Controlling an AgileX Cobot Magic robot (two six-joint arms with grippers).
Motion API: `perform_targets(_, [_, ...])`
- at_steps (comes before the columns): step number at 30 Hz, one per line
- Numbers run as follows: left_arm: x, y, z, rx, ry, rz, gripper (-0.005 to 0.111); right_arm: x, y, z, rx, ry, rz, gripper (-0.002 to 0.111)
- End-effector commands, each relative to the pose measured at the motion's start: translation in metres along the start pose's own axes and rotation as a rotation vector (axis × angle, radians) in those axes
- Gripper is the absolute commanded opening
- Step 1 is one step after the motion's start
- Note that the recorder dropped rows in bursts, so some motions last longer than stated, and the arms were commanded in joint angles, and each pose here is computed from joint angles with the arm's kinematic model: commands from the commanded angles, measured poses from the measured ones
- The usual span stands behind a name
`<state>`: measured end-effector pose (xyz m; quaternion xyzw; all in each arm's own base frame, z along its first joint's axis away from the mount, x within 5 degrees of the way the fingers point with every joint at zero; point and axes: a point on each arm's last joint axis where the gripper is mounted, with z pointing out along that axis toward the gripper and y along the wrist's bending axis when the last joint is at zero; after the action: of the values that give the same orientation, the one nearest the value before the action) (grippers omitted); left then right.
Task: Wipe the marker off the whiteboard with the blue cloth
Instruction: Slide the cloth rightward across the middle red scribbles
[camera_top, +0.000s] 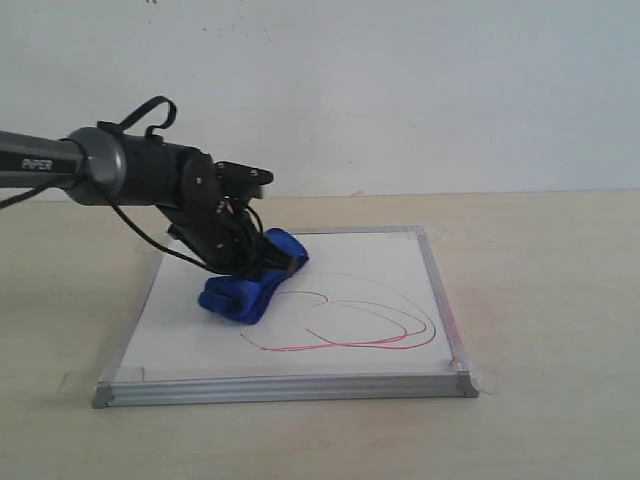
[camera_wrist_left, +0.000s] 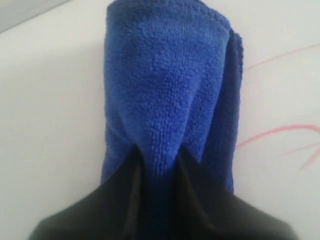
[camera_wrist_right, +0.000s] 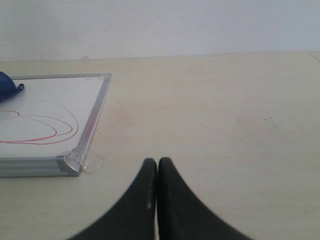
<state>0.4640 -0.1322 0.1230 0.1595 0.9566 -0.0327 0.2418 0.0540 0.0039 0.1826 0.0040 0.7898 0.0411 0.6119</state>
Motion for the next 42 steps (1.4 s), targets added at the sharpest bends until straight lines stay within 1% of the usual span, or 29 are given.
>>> perform_targets(1, [-0.016,-0.034,0.016,0.070,-0.047,-0.011,0.004,-0.001,0.000,-0.001,0.006,-0.016,-0.003,0.000])
perform_targets(3, [-0.022,-0.048,0.021,0.106,-0.052,-0.025,0.004,-0.001,0.000,-0.001,0.006,-0.016,-0.003,0.000])
perform_targets(6, [-0.028,-0.064,0.026,0.119,-0.045,0.014,0.004,-0.001,0.000,-0.001,0.006,-0.016,-0.003,0.000])
perform_targets(8, [-0.030,-0.067,0.027,0.108,-0.041,0.045,0.004,-0.001,0.000,-0.001,0.006,-0.016,-0.003,0.000])
perform_targets(10, [-0.033,-0.065,0.024,0.087,-0.033,0.077,0.004,-0.001,0.000,-0.001,0.006,-0.016,-0.003,0.000])
perform_targets(12, [-0.034,-0.056,0.022,0.046,-0.005,0.105,0.004,-0.001,0.000,-0.001,0.006,-0.016,-0.003,0.000])
perform_targets(15, [-0.034,-0.031,0.017,-0.053,0.058,0.106,0.004,-0.001,0.000,-0.001,0.006,-0.016,-0.003,0.000])
perform_targets(18, [-0.030,-0.001,0.013,-0.143,0.126,0.061,0.004,-0.001,0.000,-0.001,0.006,-0.016,-0.003,0.000])
perform_targets(22, [-0.025,0.032,0.003,-0.175,0.194,-0.011,0.004,-0.001,0.000,-0.001,0.006,-0.016,-0.003,0.000])
perform_targets(25, [-0.025,0.045,-0.004,-0.186,0.203,-0.034,0.004,-0.001,0.000,-0.001,0.006,-0.016,-0.003,0.000])
perform_targets(27, [-0.026,0.045,-0.005,-0.184,0.199,-0.032,0.004,-0.001,0.000,-0.001,0.006,-0.016,-0.003,0.000])
perform_targets(28, [-0.026,0.043,-0.005,-0.176,0.192,-0.034,0.004,-0.001,0.000,-0.001,0.006,-0.016,-0.003,0.000])
perform_targets(30, [-0.029,0.033,-0.004,-0.142,0.174,-0.044,0.004,-0.001,0.000,-0.001,0.006,-0.016,-0.003,0.000])
perform_targets(32, [-0.033,0.015,-0.001,-0.083,0.138,-0.031,0.004,-0.001,0.000,-0.001,0.006,-0.016,-0.003,0.000])
perform_targets(35, [-0.036,-0.020,0.003,-0.003,0.103,0.050,0.004,-0.001,0.000,-0.001,0.006,-0.016,-0.003,0.000])
perform_targets(36, [-0.036,-0.037,0.004,0.021,0.092,0.083,0.004,-0.001,0.000,-0.001,0.006,-0.016,-0.003,0.000])
perform_targets(38, [-0.034,-0.059,0.009,0.046,0.091,0.117,0.004,-0.001,0.000,-0.001,0.006,-0.016,-0.003,0.000])
perform_targets(39, [-0.033,-0.075,0.011,0.059,0.084,0.145,0.004,-0.001,0.000,-0.001,0.006,-0.016,-0.003,0.000])
perform_targets(41, [-0.027,-0.096,0.018,0.076,0.086,0.180,0.004,-0.001,0.000,-0.001,0.006,-0.014,-0.003,0.000])
perform_targets(42, [-0.023,-0.109,0.024,0.087,0.087,0.204,0.004,-0.001,0.000,-0.001,0.006,-0.014,-0.003,0.000])
